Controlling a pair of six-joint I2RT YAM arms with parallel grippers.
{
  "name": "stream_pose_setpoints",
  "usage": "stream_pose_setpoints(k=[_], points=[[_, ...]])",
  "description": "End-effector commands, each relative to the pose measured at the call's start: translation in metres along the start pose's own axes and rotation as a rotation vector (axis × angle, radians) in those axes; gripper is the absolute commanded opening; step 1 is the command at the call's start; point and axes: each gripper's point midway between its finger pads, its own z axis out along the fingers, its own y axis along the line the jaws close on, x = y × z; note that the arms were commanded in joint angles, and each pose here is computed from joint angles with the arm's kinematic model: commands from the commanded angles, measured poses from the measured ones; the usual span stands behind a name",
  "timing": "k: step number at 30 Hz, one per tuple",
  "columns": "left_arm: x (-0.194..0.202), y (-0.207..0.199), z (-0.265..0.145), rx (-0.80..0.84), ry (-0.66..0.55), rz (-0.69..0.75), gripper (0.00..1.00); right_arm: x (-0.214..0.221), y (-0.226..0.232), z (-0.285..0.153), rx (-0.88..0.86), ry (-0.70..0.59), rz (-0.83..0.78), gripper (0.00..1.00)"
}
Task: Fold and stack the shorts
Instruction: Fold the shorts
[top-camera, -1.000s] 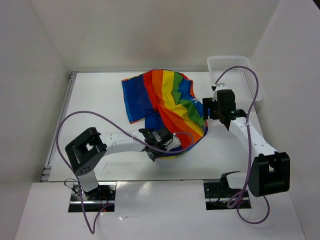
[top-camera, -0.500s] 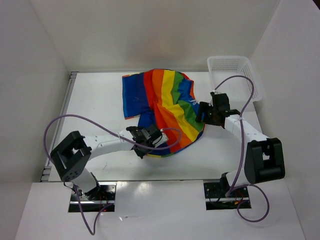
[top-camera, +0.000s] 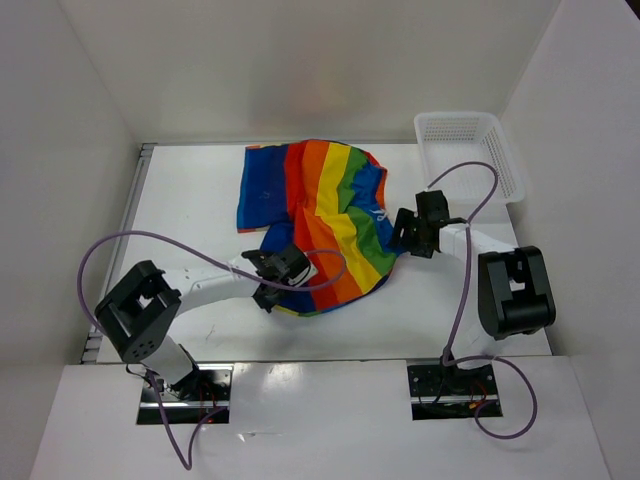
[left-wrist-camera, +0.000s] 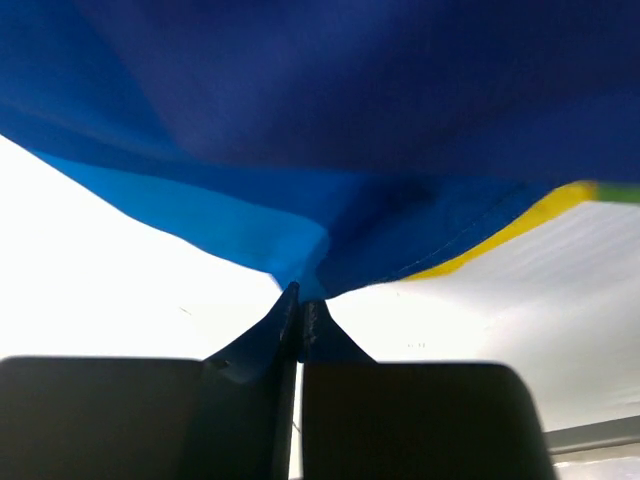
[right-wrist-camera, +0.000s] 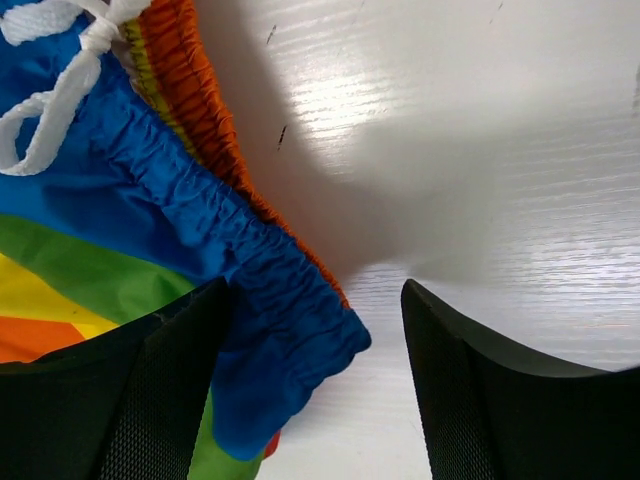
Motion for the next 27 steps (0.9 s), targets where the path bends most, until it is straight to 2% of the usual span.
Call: stream_pose_setpoints(k=[1, 3, 6, 7, 8, 9, 10, 11, 12, 14, 15, 16, 18, 19, 20, 22, 23, 24, 25, 26, 27], points=[[-0.030, 0.003, -0.009, 0.000, -0.077, -0.014, 0.01, -0.013, 0.014, 0.004, -0.056, -0.032, 0.049, 0.75], [-0.030, 0.003, -0.009, 0.000, -0.077, -0.014, 0.01, -0.011, 0.020, 0.003, -0.084, -0.016, 0.066, 0.69], [-0.020, 0.005, -0.002, -0.012, -0.047, -0.016, 0.01, -0.002, 0.025, 0.007, -0.115, 0.025, 0.086, 0.46], [-0.023, 0.005, -0.001, -0.013, -0.058, -0.019, 0.01, -0.001, 0.028, 0.006, -0.126, 0.032, 0.099, 0.37], [-0.018, 0.009, 0.002, -0.016, -0.044, -0.032, 0.01, 0.000, 0.031, 0.005, -0.144, 0.042, 0.099, 0.14], [-0.019, 0.022, 0.004, -0.051, -0.050, -0.066, 0.01, 0.000, 0.031, 0.005, -0.145, 0.042, 0.099, 0.05], [-0.018, 0.031, 0.007, -0.074, -0.044, -0.092, 0.00, -0.003, 0.034, 0.006, -0.156, 0.040, 0.083, 0.00], [-0.016, 0.044, 0.013, -0.109, -0.033, -0.125, 0.00, -0.023, 0.045, 0.001, -0.188, 0.001, 0.062, 0.00], [-0.028, 0.094, 0.012, -0.227, -0.077, -0.253, 0.00, -0.035, 0.055, -0.001, -0.225, -0.012, 0.040, 0.00], [-0.044, 0.165, 0.007, -0.345, -0.137, -0.434, 0.00, -0.094, 0.088, -0.017, -0.299, -0.114, -0.016, 0.00], [-0.037, 0.229, -0.002, -0.413, -0.162, -0.596, 0.00, -0.117, 0.101, -0.025, -0.328, -0.154, -0.039, 0.00], [-0.078, 0.298, -0.046, -0.481, -0.307, -0.696, 0.00, -0.172, 0.128, -0.056, -0.379, -0.276, -0.092, 0.00], [-0.077, 0.373, -0.102, -0.510, -0.410, -0.816, 0.00, -0.215, 0.148, -0.075, -0.406, -0.364, -0.149, 0.00], [-0.085, 0.395, -0.134, -0.528, -0.487, -0.836, 0.00, -0.253, 0.167, -0.116, -0.445, -0.479, -0.195, 0.00], [-0.097, 0.417, -0.189, -0.573, -0.615, -0.851, 0.00, -0.257, 0.167, -0.119, -0.433, -0.489, -0.240, 0.00], [-0.096, 0.411, -0.236, -0.587, -0.720, -0.844, 0.00, -0.257, 0.169, -0.137, -0.441, -0.515, -0.284, 0.00], [-0.100, 0.401, -0.247, -0.584, -0.755, -0.829, 0.00, -0.249, 0.166, -0.152, -0.444, -0.524, -0.325, 0.00], [-0.094, 0.379, -0.222, -0.542, -0.696, -0.810, 0.00, -0.235, 0.162, -0.151, -0.450, -0.493, -0.342, 0.00], [-0.096, 0.354, -0.236, -0.521, -0.727, -0.780, 0.00, -0.201, 0.151, -0.130, -0.455, -0.401, -0.351, 0.00], [-0.090, 0.337, -0.226, -0.505, -0.694, -0.764, 0.00, -0.183, 0.143, -0.140, -0.453, -0.384, -0.396, 0.00], [-0.076, 0.313, -0.206, -0.480, -0.639, -0.747, 0.00, -0.144, 0.134, -0.121, -0.440, -0.294, -0.426, 0.00]])
